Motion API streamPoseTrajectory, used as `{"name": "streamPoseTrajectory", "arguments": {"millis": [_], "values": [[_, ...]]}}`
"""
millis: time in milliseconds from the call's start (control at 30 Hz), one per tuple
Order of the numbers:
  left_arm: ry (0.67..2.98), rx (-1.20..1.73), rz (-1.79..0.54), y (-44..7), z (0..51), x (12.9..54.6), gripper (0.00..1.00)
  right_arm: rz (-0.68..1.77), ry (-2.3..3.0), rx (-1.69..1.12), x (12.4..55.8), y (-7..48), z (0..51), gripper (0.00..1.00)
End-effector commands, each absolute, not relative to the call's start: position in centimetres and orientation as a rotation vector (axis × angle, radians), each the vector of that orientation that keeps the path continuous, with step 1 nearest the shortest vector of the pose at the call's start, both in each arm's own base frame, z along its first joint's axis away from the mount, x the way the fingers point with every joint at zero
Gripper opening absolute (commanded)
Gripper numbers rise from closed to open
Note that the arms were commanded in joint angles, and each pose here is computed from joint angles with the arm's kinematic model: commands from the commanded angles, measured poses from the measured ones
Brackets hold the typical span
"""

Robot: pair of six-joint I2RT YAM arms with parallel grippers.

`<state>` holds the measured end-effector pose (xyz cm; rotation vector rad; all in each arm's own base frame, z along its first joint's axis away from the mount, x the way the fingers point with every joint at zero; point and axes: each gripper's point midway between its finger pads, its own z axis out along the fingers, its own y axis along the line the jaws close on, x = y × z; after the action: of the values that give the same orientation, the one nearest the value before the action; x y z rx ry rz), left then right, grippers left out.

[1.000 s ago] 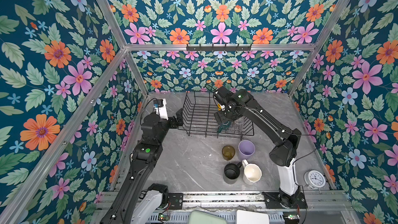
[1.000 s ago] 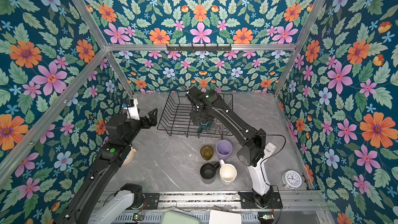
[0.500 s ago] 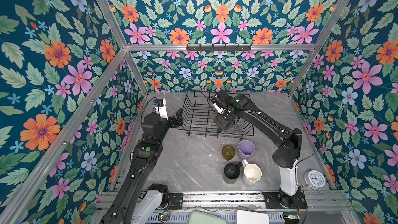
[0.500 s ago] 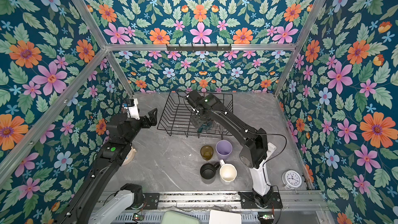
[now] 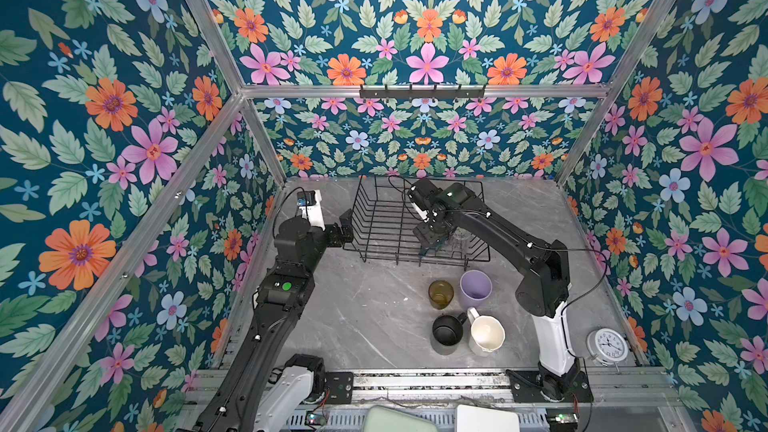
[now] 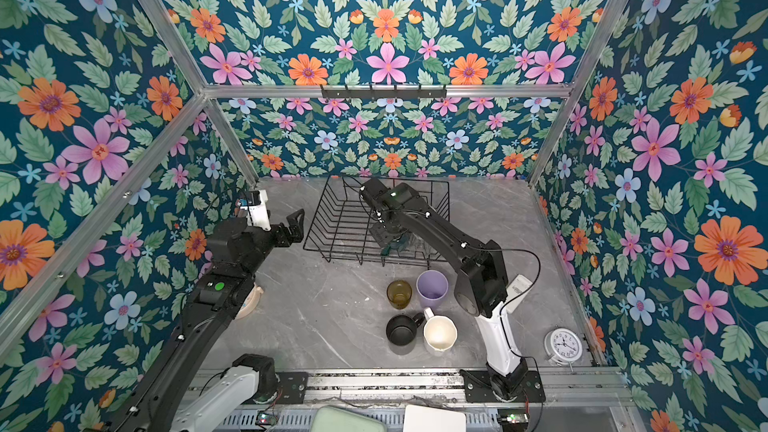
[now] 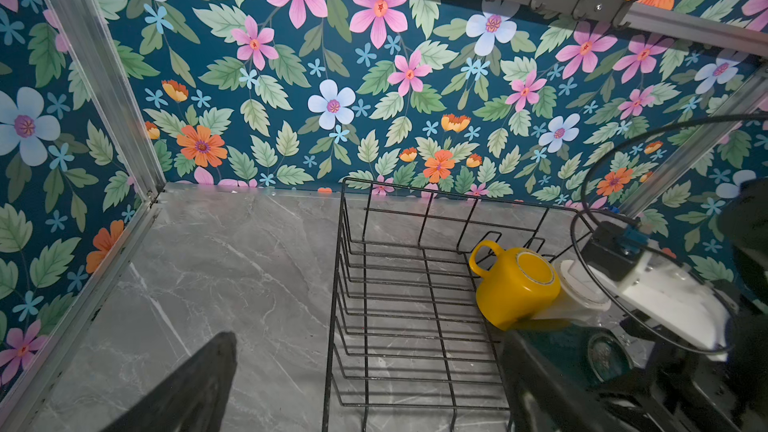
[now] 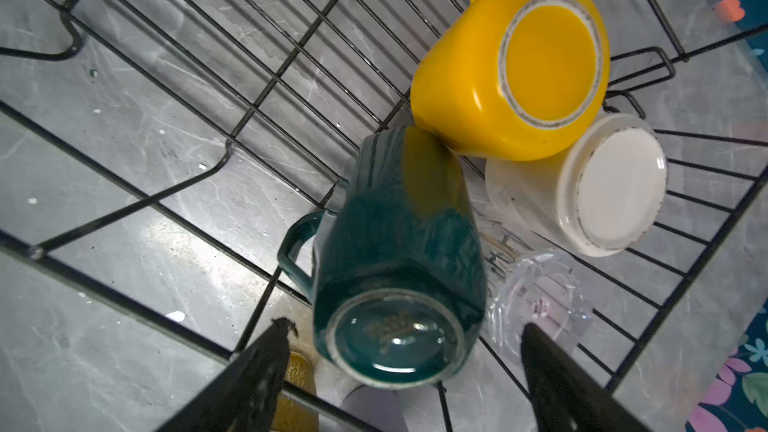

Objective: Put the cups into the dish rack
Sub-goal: 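Open the right gripper and lift it off the dark green mug, then raise the right gripper away from the rack toward the table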

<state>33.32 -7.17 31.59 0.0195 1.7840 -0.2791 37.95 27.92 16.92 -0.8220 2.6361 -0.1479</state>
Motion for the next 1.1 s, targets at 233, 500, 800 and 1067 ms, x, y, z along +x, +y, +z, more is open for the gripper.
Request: {"name": "streamPoseTrajectory", "arguments": {"millis": [233,500,800,1067], "values": [[1.771,0.012,-0.290,-7.2,31.9,33.4,1.00,-0.144,2.677,-0.771,37.7,27.9,15.1,0.74],[1.772,0.013,-0.295,-7.2,31.9,33.5,1.00,-0.159,2.673,-0.763,38.1,28.0,14.7,0.75],[1.773,0.012,-0.297,-7.2,31.8,33.5,1.00,-0.167,2.670,-0.762,38.3,28.1,14.5,0.65],[1.773,0.011,-0.298,-7.2,31.8,33.6,1.00,-0.185,2.664,-0.771,38.4,27.8,15.1,0.49]]}}
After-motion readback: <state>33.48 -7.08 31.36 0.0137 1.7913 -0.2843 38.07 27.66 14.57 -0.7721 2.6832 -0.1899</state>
